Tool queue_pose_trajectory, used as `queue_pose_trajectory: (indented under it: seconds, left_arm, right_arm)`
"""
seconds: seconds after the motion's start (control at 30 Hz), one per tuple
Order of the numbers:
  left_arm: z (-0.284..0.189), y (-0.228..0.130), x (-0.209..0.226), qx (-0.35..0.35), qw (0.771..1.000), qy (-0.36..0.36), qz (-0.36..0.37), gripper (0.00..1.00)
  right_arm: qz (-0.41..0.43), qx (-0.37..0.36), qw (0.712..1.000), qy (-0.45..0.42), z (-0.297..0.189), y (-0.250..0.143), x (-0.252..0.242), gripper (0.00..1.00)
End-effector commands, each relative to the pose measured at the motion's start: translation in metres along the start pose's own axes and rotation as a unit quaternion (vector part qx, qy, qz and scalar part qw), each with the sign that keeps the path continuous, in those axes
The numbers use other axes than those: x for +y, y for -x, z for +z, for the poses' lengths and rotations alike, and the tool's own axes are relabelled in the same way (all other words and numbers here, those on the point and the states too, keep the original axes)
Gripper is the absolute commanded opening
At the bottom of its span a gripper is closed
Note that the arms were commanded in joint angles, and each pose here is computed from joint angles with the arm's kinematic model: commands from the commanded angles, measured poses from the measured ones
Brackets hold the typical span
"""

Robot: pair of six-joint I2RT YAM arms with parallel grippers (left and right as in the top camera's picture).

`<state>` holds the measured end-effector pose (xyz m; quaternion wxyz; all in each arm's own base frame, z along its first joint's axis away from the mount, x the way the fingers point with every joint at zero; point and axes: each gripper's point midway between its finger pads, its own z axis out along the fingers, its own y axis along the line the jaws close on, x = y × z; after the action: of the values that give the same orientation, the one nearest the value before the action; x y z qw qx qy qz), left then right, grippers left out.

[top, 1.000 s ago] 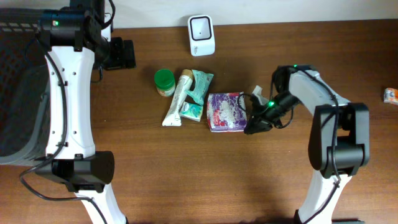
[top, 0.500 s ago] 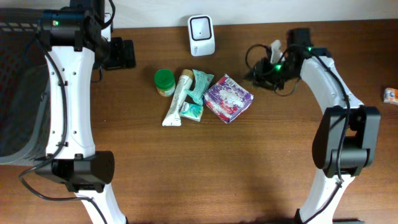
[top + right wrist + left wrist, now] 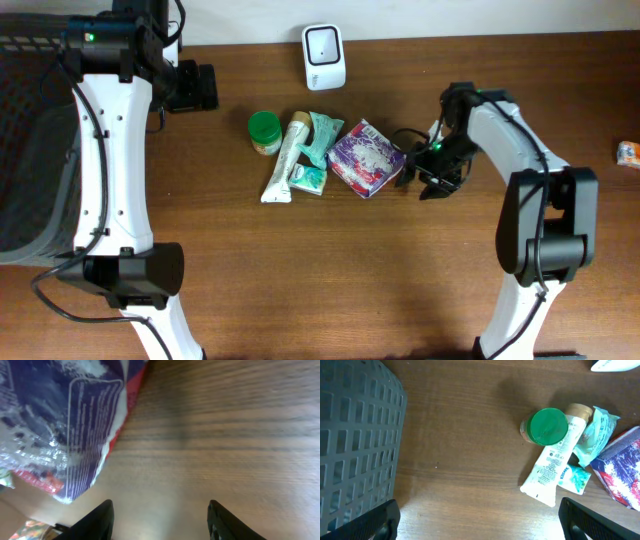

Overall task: Scan the item barcode
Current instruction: 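Grasp the flipped purple pack again with the right gripper, then lift the purple pack up to the scanner face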

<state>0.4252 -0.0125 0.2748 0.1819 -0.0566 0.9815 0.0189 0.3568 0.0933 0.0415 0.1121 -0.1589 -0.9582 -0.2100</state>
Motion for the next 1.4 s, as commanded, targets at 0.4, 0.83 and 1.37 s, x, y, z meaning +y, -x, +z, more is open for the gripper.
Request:
queue_pose_trajectory:
  seconds: [0.4,0.83,1.37]
  left_arm:
    - [0.003,-0.001,0.0,0.004,1.0,0.003,-0.004,0.99]
    - [0.003,-0.001,0.0,0.004,1.0,0.002,-0.004,0.99]
    - [0.003,-0.001,0.0,0.004,1.0,0.002,-0.004,0.99]
  right_arm:
    - [-0.057,-0.196,0.973,0.107,-0.017,0.087,0.074,0.59]
    - [-0.04,-0.136,0.988,0.065,-0.029,0.066,0.038,0.77]
    - [-0.133,-0.132,0.952,0.244,0.006,0.052,0.088,0.04]
